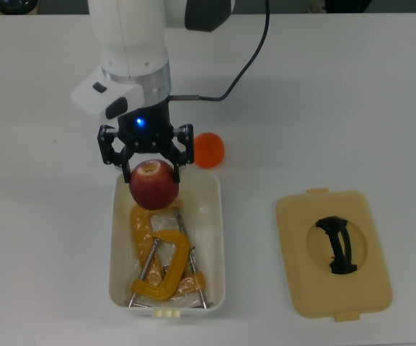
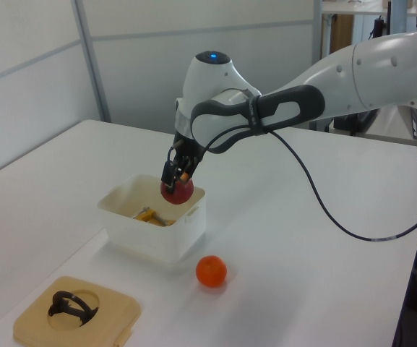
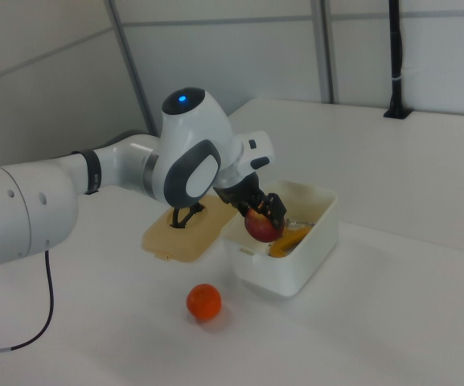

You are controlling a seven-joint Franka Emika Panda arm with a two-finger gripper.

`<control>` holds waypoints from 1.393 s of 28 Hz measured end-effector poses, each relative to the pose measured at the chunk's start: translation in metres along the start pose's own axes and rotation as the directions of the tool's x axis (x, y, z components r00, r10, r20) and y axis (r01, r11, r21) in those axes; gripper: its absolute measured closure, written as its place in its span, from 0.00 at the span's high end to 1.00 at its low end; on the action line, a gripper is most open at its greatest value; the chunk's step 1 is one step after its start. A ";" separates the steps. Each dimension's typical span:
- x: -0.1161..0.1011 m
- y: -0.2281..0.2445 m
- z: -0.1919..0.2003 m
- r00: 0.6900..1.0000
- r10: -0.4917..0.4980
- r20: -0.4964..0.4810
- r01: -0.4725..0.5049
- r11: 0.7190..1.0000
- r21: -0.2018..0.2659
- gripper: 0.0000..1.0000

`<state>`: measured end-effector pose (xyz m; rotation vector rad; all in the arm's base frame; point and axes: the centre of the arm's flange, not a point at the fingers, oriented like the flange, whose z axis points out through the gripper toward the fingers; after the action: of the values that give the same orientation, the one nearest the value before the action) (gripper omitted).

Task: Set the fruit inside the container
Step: 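Move the apple over the white container, lower it in, release, then move the open gripper to the orange and lower onto it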

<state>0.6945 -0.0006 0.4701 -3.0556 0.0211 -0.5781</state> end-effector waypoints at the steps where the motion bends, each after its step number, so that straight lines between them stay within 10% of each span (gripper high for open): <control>1: 0.000 0.000 0.002 1.000 0.001 0.003 -0.001 1.000 0.000 0.85; 15: -0.017 -0.001 -0.013 0.985 -0.006 0.170 0.007 1.000 -0.001 1.00; 24: -0.057 -0.029 -0.013 0.894 -0.116 0.433 0.140 0.990 -0.026 1.00; 39: -0.104 -0.101 0.038 0.806 -0.234 0.543 0.269 0.963 0.016 1.00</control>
<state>0.6121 0.1037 0.3999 -3.1777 -0.3944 0.3163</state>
